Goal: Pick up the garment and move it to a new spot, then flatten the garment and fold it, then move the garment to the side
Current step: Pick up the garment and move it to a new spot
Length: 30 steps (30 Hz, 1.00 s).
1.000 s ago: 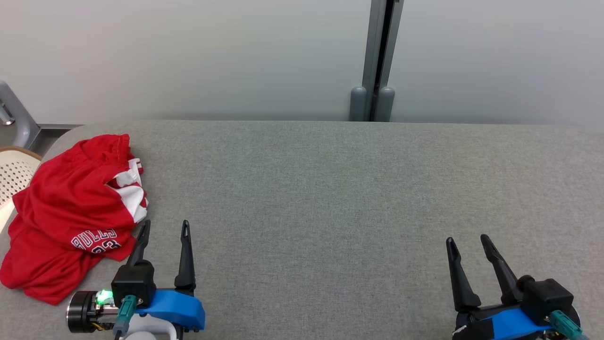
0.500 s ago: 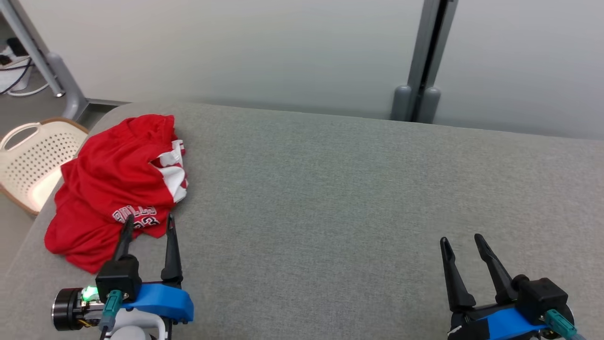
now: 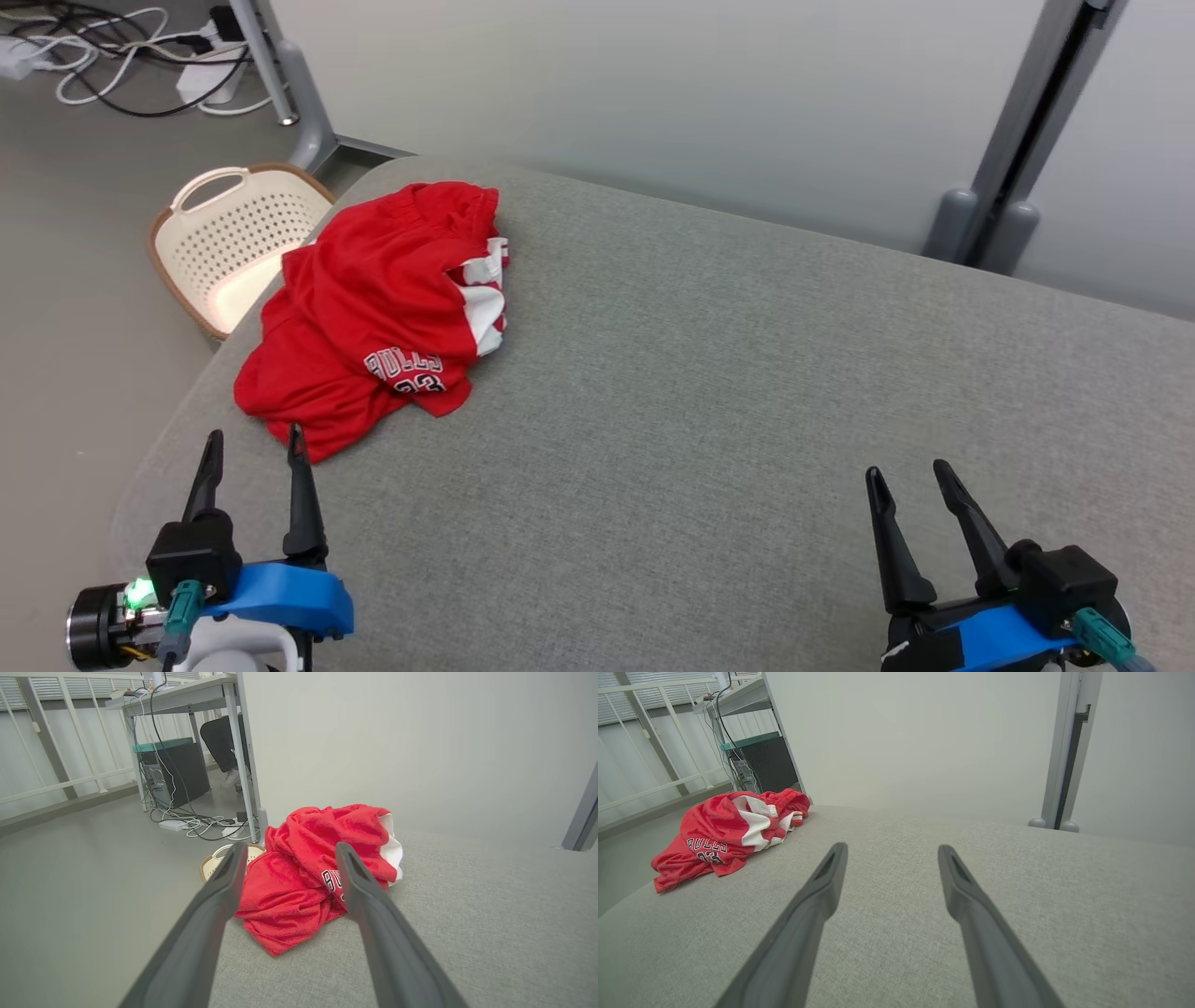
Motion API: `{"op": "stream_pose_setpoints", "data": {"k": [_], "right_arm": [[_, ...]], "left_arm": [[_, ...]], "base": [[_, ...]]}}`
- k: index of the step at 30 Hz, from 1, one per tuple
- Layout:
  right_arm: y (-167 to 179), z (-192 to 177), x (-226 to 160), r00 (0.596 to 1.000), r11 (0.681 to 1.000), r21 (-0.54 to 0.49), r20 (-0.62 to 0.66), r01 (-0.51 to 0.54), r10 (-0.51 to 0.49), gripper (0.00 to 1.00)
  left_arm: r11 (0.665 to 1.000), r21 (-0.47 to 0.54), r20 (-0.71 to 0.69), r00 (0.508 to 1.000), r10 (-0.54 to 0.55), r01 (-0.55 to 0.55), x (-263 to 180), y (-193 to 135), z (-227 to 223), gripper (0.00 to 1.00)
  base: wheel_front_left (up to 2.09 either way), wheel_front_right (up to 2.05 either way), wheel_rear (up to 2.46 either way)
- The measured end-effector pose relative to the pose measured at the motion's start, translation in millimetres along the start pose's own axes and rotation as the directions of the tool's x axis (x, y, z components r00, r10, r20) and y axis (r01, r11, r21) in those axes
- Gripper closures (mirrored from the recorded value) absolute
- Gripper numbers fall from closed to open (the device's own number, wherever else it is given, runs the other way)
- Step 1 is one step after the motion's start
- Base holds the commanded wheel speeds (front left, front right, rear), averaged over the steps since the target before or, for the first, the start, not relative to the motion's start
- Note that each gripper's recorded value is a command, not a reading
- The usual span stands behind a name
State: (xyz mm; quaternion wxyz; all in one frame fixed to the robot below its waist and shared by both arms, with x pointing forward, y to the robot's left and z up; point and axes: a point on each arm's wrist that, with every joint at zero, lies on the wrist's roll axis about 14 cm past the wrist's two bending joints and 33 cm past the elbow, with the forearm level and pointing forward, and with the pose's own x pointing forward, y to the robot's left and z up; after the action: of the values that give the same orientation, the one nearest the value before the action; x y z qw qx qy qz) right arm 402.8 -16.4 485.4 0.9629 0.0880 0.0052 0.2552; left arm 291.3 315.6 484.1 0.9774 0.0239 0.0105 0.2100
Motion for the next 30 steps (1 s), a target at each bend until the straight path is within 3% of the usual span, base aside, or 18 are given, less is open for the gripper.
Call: {"op": "stream_pose_setpoints", "data": {"k": [8, 17, 30], "right_arm": [[24, -6, 12, 0.997, 0.997, 0.006, -0.015, -0.077, 0.077, 0.00], [24, -8, 12, 0.997, 0.997, 0.003, -0.022, -0.078, 0.079, 0.00], [-10, 7, 26, 0.999, 0.998, -0.061, 0.039, -0.006, 0.009, 0.00]], "left_arm": [[0.994, -0.005, -0.016, 0.994, 0.111, -0.112, -20, 40, -5, 0.00], [0.994, -0.011, -0.012, 0.994, 0.107, -0.107, -17, 37, -3, 0.00], [1.000, 0.002, 0.186, 0.982, -0.014, 0.014, 87, 7, 78, 0.00]], "base": [[0.00, 0.00, 0.00], [0.00, 0.00, 0.00], [0.00, 0.00, 0.00]]}}
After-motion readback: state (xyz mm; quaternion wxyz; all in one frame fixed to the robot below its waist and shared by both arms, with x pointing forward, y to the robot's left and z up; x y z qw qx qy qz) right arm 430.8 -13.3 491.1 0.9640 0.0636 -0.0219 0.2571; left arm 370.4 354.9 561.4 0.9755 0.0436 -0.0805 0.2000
